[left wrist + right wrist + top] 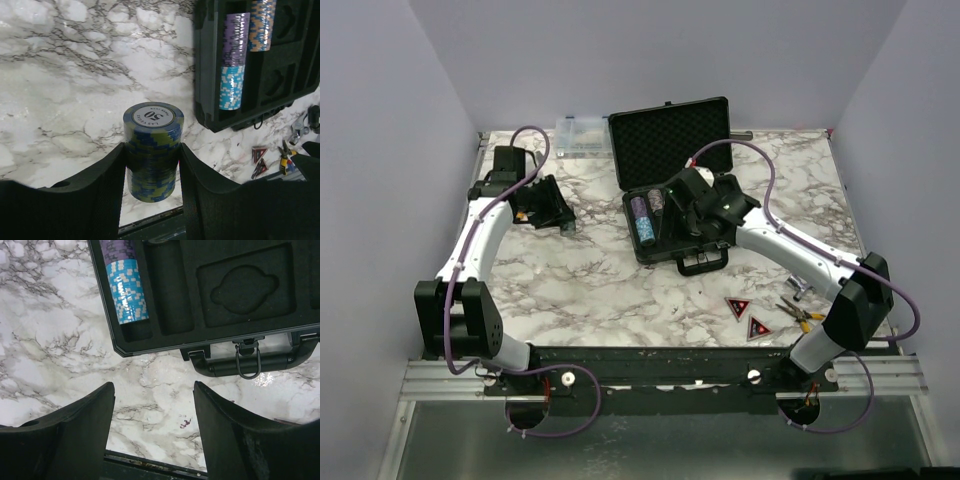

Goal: Pack up texas hold em set

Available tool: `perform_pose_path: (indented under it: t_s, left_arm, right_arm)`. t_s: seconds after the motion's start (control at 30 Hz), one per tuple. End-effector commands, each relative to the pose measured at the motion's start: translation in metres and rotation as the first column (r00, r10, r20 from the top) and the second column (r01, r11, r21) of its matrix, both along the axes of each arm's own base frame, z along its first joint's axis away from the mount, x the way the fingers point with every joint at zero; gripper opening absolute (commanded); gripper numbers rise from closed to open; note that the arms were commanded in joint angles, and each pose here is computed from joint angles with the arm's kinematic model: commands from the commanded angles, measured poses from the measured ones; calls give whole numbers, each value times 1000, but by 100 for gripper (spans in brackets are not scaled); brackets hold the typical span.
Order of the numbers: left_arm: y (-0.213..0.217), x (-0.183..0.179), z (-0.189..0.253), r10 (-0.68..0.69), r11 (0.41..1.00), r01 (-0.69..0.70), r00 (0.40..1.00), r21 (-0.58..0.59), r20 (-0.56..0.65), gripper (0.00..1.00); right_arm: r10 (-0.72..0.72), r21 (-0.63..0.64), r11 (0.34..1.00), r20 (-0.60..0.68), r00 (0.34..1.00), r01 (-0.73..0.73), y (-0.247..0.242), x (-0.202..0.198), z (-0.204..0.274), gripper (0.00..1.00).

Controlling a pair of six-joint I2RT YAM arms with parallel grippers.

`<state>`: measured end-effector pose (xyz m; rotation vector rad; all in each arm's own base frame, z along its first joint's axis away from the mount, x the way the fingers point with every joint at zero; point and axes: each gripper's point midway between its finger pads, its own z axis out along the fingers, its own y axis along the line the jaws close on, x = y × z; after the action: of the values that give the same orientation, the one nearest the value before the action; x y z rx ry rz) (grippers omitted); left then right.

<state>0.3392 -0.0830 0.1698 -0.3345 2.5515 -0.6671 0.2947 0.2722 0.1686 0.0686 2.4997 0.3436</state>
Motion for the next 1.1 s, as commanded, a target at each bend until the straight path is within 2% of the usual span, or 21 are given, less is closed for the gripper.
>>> perform_pose_path:
  t_s: [0.0,0.17,0.37,0.4,0.77,1.07]
  left_arm:
    - [-32,7,43,-52,995,62,990,-78,133,0]
    - [-47,3,51,-33,996,46,987,-81,154,0]
    - [-74,0,56,-40,993,56,988,-103,150,0]
    - [-78,0,56,-44,993,60,988,-106,146,0]
    - [-149,5,59,-110,982,122,990,-142,91,0]
    - [-194,19,42,-92,978,87,996,-188,-18,0]
  right_arm:
    - [-17,-32,999,79,997,20,-5,16,16,68]
    - [-63,-77,994,125,990,73,-21,20,25,70]
    - [-104,-106,986,182,978,125,-41,20,42,98]
    - [-109,-110,985,196,974,133,-44,20,46,100]
    - [-134,-165,967,322,937,195,-81,17,78,100]
    - [-160,-169,954,414,896,248,-110,9,92,100]
